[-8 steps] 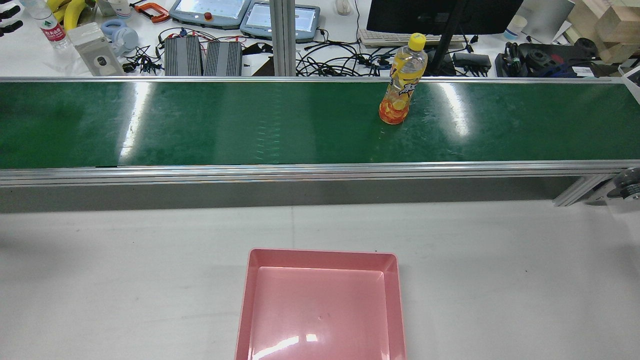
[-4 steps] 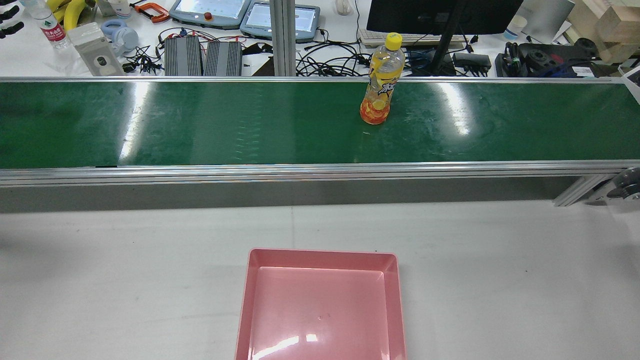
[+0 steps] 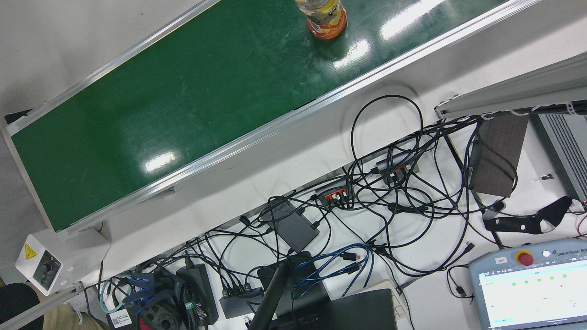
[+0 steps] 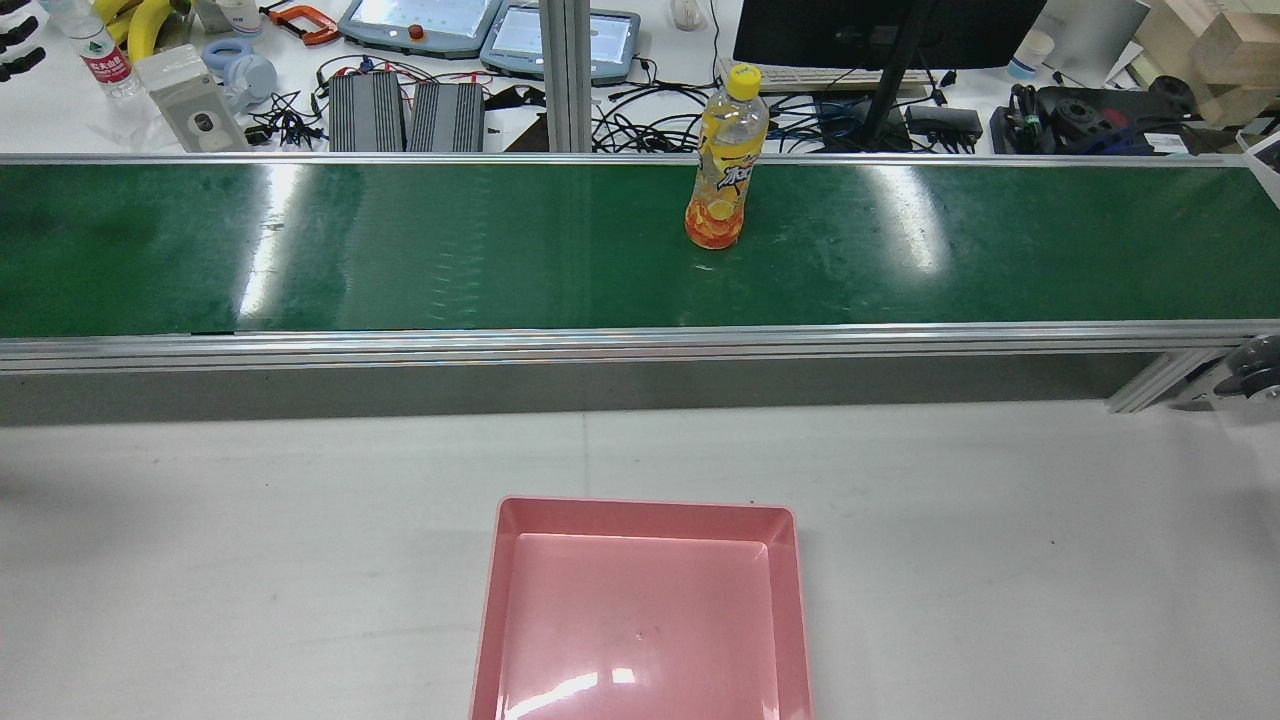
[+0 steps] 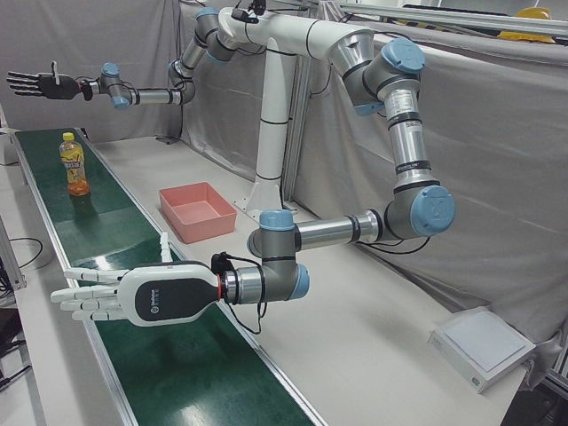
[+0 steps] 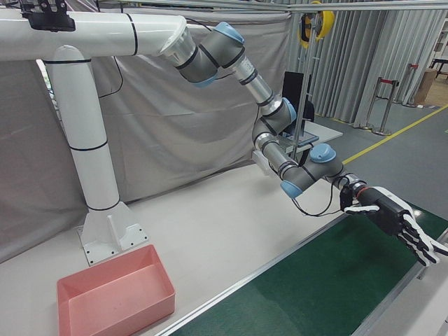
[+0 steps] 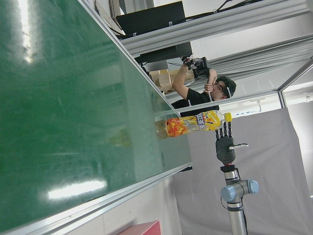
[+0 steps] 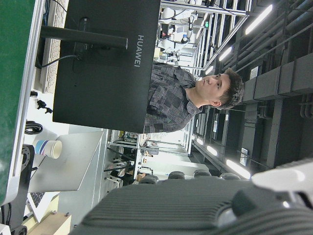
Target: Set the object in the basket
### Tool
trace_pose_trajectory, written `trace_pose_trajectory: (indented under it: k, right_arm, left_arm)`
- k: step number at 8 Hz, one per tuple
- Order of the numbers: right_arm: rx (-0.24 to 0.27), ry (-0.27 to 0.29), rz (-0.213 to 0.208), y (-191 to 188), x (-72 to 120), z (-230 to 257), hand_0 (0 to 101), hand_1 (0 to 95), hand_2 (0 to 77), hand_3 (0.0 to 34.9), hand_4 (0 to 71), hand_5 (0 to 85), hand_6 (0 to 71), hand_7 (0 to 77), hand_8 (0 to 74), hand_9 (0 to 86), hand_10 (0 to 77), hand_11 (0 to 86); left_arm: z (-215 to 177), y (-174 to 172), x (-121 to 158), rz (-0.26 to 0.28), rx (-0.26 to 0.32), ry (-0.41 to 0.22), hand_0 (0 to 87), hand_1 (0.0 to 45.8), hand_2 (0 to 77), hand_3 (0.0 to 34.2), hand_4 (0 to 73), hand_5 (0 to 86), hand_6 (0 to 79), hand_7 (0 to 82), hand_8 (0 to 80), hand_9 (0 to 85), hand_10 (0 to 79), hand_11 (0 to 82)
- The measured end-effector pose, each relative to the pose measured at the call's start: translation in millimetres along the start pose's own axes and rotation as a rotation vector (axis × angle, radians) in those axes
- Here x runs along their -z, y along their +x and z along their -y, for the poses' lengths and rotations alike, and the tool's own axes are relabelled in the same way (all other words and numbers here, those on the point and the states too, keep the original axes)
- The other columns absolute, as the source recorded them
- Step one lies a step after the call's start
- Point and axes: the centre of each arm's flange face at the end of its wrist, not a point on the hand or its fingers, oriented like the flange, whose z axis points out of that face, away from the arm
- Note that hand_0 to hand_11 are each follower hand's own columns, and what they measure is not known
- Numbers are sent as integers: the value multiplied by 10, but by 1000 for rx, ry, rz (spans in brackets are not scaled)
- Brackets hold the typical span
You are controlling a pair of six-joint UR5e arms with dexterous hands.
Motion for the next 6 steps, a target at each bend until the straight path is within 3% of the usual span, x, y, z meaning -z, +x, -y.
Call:
trace_pose_trajectory:
  k: [6]
  right_arm:
    - [0, -1, 0, 0, -1, -5, 1, 0, 5, 3, 0, 0, 0, 5, 0, 0, 0, 0]
  left_arm:
    - [9, 31, 2, -5, -2, 2, 498, 82, 0, 0, 164, 82, 0, 5, 49, 82, 60, 109]
